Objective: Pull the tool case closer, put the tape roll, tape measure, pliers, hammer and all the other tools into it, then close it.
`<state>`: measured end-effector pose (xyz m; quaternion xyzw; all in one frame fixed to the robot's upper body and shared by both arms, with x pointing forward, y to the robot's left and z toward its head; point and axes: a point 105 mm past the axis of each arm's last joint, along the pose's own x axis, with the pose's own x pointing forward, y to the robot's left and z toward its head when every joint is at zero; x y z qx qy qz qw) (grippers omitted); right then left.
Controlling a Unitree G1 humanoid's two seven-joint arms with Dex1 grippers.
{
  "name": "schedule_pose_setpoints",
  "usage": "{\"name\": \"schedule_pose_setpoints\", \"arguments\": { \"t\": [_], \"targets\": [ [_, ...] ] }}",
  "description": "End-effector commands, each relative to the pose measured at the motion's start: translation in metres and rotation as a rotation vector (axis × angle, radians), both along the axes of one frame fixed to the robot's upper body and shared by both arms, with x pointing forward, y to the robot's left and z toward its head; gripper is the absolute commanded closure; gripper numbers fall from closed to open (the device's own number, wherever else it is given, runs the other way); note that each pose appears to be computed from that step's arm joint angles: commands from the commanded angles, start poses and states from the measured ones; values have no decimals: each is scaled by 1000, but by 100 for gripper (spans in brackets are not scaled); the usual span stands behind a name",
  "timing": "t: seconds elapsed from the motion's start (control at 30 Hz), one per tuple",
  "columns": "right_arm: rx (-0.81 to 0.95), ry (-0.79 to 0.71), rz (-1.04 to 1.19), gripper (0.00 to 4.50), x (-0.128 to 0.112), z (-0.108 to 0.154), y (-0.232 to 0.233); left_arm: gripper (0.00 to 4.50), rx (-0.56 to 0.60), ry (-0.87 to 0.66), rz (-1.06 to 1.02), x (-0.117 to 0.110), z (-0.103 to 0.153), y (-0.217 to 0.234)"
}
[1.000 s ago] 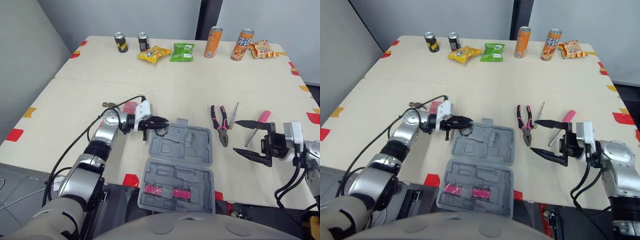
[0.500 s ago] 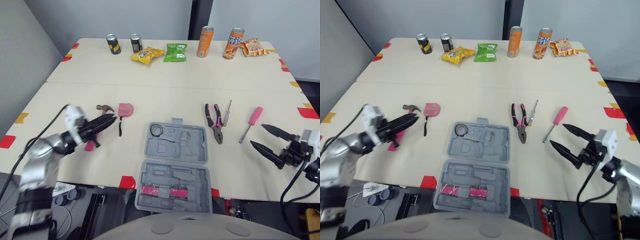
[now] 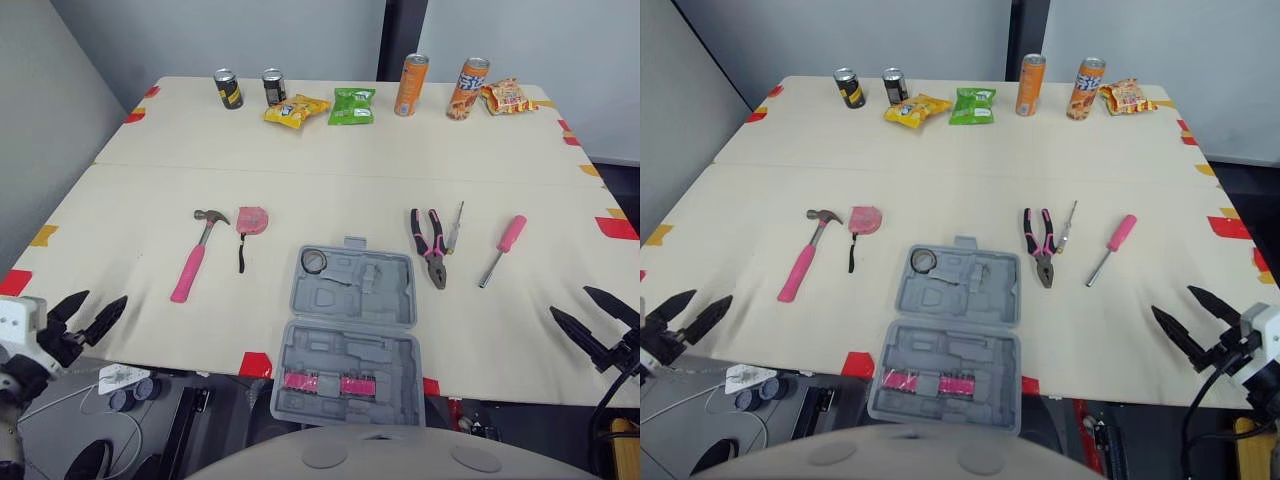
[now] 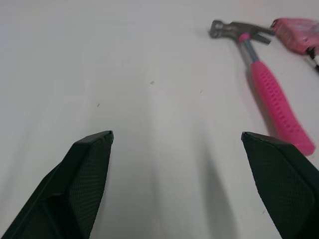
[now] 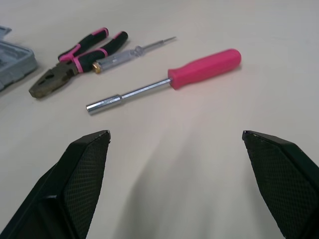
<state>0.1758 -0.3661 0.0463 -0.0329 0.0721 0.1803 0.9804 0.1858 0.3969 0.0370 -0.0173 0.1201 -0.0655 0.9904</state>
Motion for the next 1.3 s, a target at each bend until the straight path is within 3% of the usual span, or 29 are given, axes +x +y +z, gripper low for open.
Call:
{"name": "schedule_pose_setpoints", "arguments": {
  "t": [0.03,0.3,0.5,0.83,1.07,1.3],
  "targets": [
    [-29,-39,-22,0,0,9,-7,5,52,-31,-9,3,12,5],
    [-23,-65,-9,0,5,14,-4,5,58,-58,-70,19,17,-8],
    [-35,-136,73,0,17,33,12,5,66,-89,-176,34,28,-31],
    [-6,-199,505,0,30,72,89,5,19,-56,-412,56,37,-132],
    [-32,-230,743,0,36,90,131,5,25,-31,-263,81,31,-183],
    [-30,-268,822,0,37,102,150,5,-26,-9,-46,100,20,-194]
  ]
}}
